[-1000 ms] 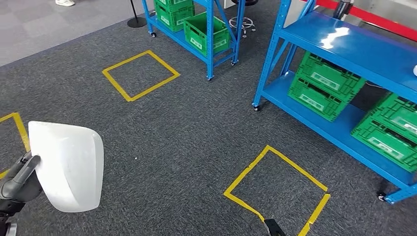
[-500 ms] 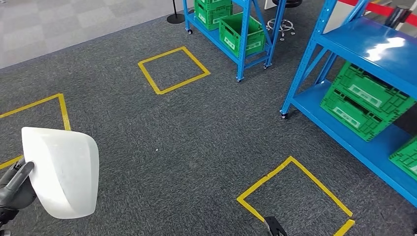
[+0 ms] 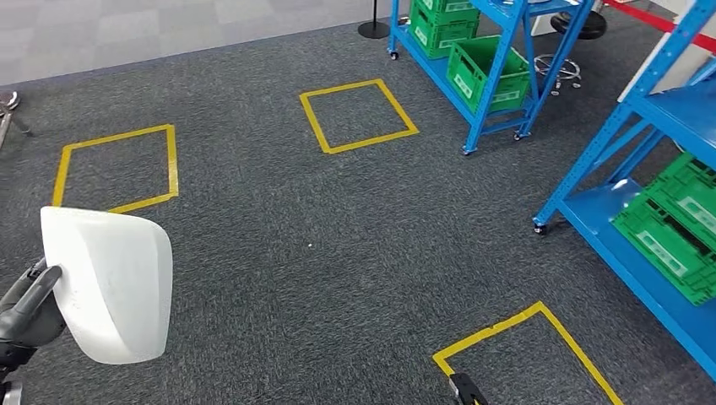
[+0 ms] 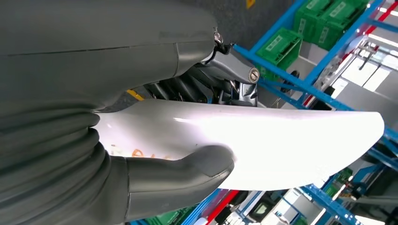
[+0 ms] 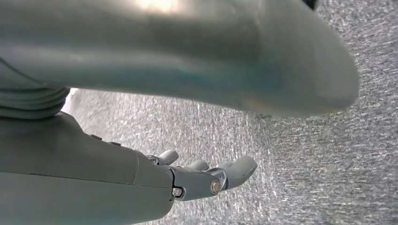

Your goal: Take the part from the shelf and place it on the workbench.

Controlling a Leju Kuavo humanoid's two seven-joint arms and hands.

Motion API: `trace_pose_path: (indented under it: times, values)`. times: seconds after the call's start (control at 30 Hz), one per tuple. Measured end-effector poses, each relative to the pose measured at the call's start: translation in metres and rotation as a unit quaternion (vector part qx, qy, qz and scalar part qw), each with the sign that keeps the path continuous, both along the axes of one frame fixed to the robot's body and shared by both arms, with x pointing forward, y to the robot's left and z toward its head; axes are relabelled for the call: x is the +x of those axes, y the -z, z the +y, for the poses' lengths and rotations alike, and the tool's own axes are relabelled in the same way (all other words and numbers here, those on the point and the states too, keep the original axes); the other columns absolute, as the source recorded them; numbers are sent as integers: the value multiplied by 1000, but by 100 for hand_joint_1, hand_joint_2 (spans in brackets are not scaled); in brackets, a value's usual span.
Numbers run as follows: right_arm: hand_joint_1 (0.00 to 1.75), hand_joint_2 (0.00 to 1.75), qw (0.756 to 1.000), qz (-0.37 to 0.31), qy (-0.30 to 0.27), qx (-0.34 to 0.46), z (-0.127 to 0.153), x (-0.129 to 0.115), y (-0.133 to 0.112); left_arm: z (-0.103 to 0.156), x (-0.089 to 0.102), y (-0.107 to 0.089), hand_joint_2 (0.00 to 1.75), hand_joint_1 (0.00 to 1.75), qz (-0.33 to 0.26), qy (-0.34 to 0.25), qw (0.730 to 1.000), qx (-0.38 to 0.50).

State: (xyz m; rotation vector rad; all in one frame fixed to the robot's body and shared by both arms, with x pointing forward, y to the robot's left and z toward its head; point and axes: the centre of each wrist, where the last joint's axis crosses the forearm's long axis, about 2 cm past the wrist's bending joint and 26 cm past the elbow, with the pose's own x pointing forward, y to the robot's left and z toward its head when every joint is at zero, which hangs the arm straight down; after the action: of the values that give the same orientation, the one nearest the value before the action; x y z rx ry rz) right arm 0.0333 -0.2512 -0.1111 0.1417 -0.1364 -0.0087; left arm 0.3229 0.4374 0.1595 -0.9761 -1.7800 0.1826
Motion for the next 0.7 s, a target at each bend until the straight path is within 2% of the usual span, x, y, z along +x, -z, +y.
trace_pose_path:
  times: [0.2,0.37,0.6,0.7]
  values:
    - [0,0,1000,-2,-7,-1,0,0,0,2,-3,3,175,175,1,-5,1000,-5]
    - [0,0,1000,-6,-11,-2,0,2,0,16,-8,4,175,175,6,-11,1000,-2]
    - [0,0,1000,-6,-12,-3,-1,0,0,21,-8,9,175,175,18,-16,1000,-2]
    - [0,0,1000,-7,-12,-3,-1,1,0,22,-3,5,175,175,11,-19,1000,-4]
